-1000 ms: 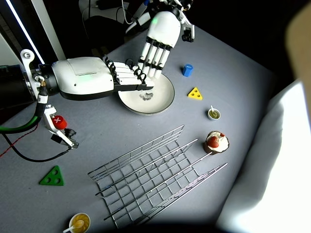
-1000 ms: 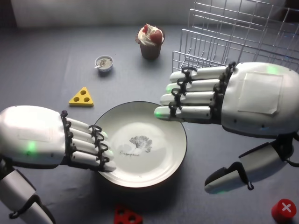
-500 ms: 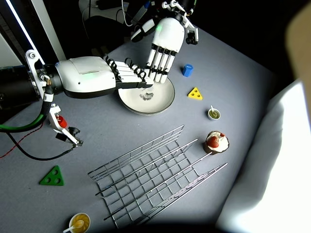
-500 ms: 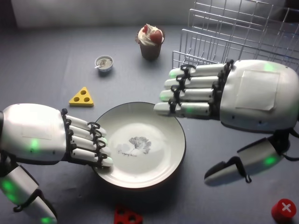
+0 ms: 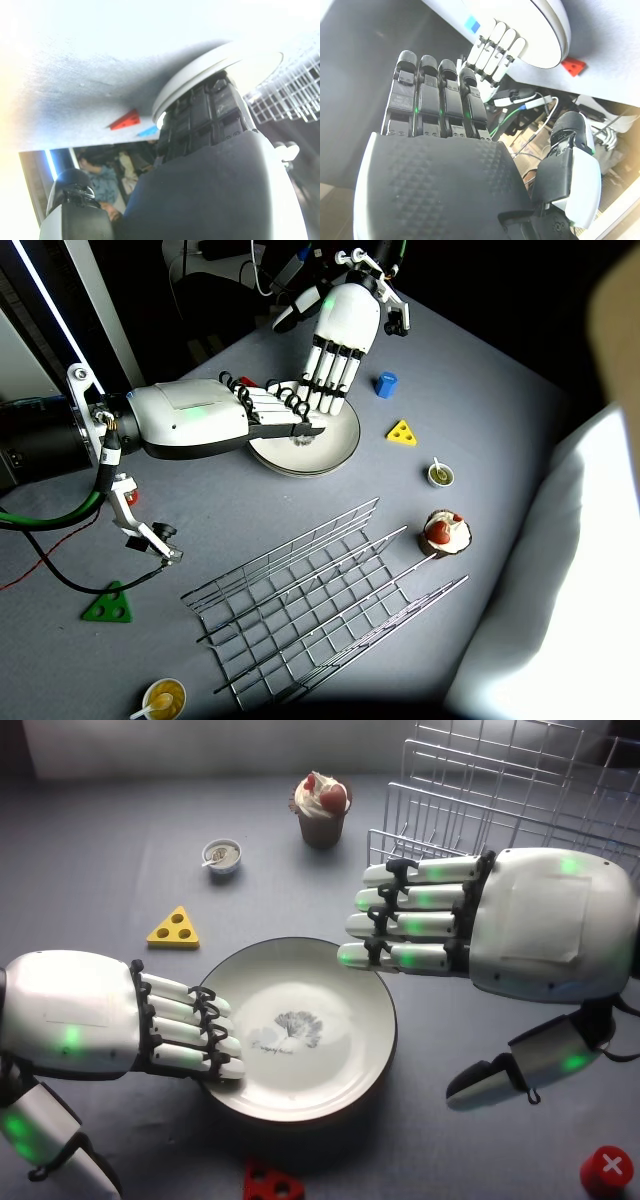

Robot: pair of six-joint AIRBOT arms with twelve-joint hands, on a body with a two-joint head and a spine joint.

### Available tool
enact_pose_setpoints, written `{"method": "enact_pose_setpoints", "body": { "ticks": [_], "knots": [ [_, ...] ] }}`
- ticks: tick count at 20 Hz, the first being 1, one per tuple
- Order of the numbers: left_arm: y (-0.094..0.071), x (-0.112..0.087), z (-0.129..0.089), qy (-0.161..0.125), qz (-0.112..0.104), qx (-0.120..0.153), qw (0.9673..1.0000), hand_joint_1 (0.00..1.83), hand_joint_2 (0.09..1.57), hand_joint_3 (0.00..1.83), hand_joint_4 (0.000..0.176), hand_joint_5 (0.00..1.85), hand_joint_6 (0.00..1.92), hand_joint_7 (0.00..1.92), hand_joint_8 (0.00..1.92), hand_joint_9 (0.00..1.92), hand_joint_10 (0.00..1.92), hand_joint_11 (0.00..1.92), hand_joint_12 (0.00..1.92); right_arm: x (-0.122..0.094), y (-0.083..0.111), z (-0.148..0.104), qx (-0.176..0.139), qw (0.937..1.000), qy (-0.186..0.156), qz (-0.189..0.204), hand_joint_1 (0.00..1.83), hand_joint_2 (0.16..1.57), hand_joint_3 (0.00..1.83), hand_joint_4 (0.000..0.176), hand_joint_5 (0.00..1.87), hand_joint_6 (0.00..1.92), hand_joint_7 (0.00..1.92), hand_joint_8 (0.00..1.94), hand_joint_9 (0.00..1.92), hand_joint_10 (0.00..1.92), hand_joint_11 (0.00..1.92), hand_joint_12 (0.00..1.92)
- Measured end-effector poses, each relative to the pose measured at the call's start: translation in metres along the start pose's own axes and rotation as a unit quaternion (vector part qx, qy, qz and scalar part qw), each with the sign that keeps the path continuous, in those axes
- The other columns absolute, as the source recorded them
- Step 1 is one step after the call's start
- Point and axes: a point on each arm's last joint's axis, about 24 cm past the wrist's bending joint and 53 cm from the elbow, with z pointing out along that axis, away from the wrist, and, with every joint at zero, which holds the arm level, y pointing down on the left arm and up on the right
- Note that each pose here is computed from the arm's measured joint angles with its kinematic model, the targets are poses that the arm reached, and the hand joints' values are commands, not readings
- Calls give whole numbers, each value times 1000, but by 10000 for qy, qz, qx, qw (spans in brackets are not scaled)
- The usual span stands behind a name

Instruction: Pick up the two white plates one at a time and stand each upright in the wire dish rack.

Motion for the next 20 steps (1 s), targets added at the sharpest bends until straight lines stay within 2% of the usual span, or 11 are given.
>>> {"method": "enact_pose_setpoints", "body": {
  "ticks": [4, 5, 7, 9, 10, 12, 15, 20],
  "knots": [
    [-4, 3, 12, -52, -177, 72, 9998, 20, 918, 3, 0, 115, 1, 133, 0, 149, 0, 168, 0, 9, 5, 2, -89, 9997, 146, -155, 113, 960, 12, 0, 109, 0, 137, 0, 125, 0, 117, 2],
    [-6, 2, 15, -95, -243, 93, 9996, 23, 918, 3, 0, 118, 2, 138, 2, 149, 0, 170, 1, 9, 5, 2, -90, 9997, 146, -166, 182, 972, 13, 0, 107, 1, 133, 0, 112, 0, 118, 3],
    [-12, -1, 28, -224, -467, 161, 9985, 45, 916, 1, 0, 122, 3, 143, 3, 152, 1, 172, 2, 11, 6, 1, -93, 9994, 156, -291, 649, 964, 0, 0, 68, 2, 103, 1, 114, 8, 154, 18],
    [-20, -3, 42, -299, -583, 265, 9975, 69, 915, 0, 0, 132, 5, 158, 7, 167, 6, 191, 9, 13, 7, 3, -104, 9993, 187, -302, 868, 957, 0, 0, 69, 5, 90, 3, 119, 9, 178, 28],
    [-23, -4, 47, -305, -580, 309, 9974, 69, 915, 0, 0, 132, 5, 158, 7, 167, 6, 191, 9, 13, 7, 3, -101, 9993, 190, -295, 868, 957, 0, 0, 69, 5, 90, 3, 119, 9, 178, 28],
    [-32, -8, 59, -335, -556, 412, 9970, 59, 919, 2, 0, 128, 3, 158, 6, 170, 6, 198, 12, 12, 6, 3, -73, 9995, 172, -248, 1068, 897, 0, 0, 130, 8, 119, 4, 140, 6, 203, 34],
    [-35, -11, 65, -358, -557, 448, 9968, 60, 916, 0, 0, 144, 6, 170, 7, 176, 5, 199, 11, 14, 6, 4, -64, 9995, 195, -245, 1197, 972, 16, 0, 186, 5, 161, 2, 156, 0, 214, 33],
    [-36, -12, 67, -361, -554, 428, 9969, 45, 917, 1, 0, 146, 2, 182, 5, 193, 5, 206, 12, 15, 5, 6, -29, 9995, 231, -228, 1255, 996, 14, 0, 252, 18, 178, 1, 161, 5, 229, 40]
  ]
}}
